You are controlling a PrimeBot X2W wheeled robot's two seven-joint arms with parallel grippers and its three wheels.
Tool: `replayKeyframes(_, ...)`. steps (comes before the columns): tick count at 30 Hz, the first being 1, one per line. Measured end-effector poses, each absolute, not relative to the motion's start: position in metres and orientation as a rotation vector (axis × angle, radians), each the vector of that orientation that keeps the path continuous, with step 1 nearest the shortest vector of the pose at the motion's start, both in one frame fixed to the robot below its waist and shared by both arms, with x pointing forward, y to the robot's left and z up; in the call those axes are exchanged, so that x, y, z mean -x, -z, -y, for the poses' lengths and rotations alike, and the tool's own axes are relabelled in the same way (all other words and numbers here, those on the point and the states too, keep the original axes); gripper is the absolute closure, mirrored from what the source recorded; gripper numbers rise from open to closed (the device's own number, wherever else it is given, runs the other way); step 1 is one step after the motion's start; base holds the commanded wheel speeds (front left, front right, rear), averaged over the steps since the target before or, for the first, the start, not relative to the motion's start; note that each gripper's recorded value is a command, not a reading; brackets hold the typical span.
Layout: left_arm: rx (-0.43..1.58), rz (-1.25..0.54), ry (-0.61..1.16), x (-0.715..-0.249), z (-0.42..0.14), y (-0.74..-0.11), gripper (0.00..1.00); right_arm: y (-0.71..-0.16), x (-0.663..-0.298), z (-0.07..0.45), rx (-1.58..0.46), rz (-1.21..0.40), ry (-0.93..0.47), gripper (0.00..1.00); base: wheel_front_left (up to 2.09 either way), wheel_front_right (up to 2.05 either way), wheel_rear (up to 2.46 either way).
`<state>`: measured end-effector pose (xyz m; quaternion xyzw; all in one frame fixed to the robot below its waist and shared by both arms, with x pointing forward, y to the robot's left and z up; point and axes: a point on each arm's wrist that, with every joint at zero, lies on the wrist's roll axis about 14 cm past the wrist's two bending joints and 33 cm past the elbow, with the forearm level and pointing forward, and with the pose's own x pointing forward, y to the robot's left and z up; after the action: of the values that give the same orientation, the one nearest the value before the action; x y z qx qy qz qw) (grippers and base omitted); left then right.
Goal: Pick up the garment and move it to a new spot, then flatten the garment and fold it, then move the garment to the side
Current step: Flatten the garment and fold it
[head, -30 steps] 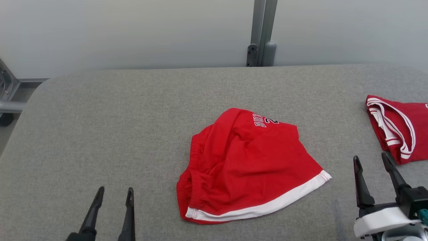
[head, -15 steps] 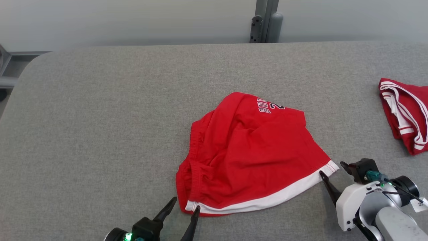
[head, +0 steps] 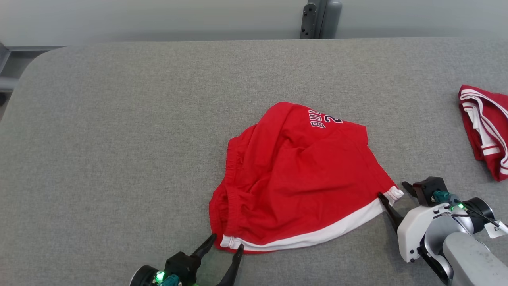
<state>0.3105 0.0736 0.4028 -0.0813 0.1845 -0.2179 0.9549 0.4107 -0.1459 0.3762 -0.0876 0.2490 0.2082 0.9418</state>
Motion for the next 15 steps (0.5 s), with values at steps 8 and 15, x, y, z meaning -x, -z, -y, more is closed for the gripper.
replayKeyframes(8,0.197,-0.461,0.481,-0.305,-0.062,-0.382,1.0,-0.369,-0.405,0.14,0.137,-0.54,-0.436,1.0,0.0,0.0,0.0)
replayKeyframes(15,0.279,-0.391,0.506,-0.322,-0.055,-0.41,1.0,-0.406,-0.408,0.139,-0.064,-0.425,-0.422,1.0,0.0,0.0,0.0)
